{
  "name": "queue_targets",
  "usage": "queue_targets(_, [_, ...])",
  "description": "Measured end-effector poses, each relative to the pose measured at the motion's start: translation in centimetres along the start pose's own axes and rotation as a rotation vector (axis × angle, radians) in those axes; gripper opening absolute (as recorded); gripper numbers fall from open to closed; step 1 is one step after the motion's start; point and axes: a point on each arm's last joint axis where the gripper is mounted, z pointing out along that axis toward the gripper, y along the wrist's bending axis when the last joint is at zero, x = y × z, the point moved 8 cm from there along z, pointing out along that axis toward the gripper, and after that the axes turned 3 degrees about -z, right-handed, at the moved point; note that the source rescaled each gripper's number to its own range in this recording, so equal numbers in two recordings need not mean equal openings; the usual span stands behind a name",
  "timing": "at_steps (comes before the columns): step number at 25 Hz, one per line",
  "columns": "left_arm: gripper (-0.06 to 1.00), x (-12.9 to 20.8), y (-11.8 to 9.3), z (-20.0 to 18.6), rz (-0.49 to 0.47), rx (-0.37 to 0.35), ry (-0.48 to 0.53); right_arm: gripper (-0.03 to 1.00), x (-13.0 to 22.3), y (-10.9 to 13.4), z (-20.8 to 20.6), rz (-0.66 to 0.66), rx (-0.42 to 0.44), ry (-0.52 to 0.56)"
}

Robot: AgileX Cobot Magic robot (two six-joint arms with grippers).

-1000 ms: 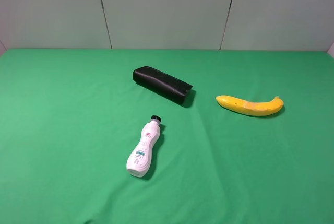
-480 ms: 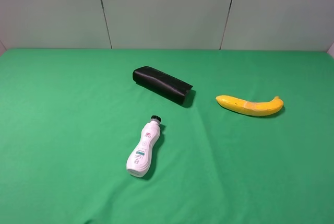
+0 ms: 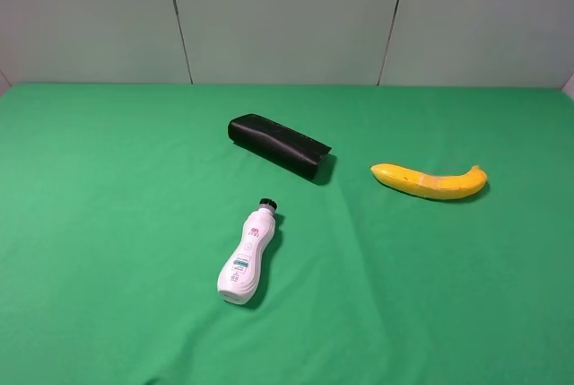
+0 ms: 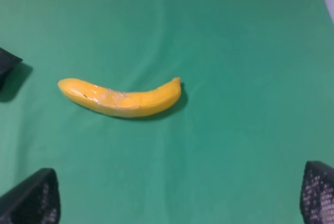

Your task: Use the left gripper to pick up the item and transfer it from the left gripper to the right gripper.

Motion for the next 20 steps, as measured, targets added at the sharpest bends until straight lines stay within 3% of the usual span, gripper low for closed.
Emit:
queue_targets(12, [0.97, 0.0, 0.0, 0.0, 0.000, 0.000, 0.000, 1.00, 4.6, 0.2, 0.8, 0.037, 0.003, -0.098])
queue_targets(20, [0.97, 0.0, 0.0, 0.0, 0.000, 0.000, 0.000, 1.00, 5.6, 0.2, 0.8, 0.050, 0.006, -0.116])
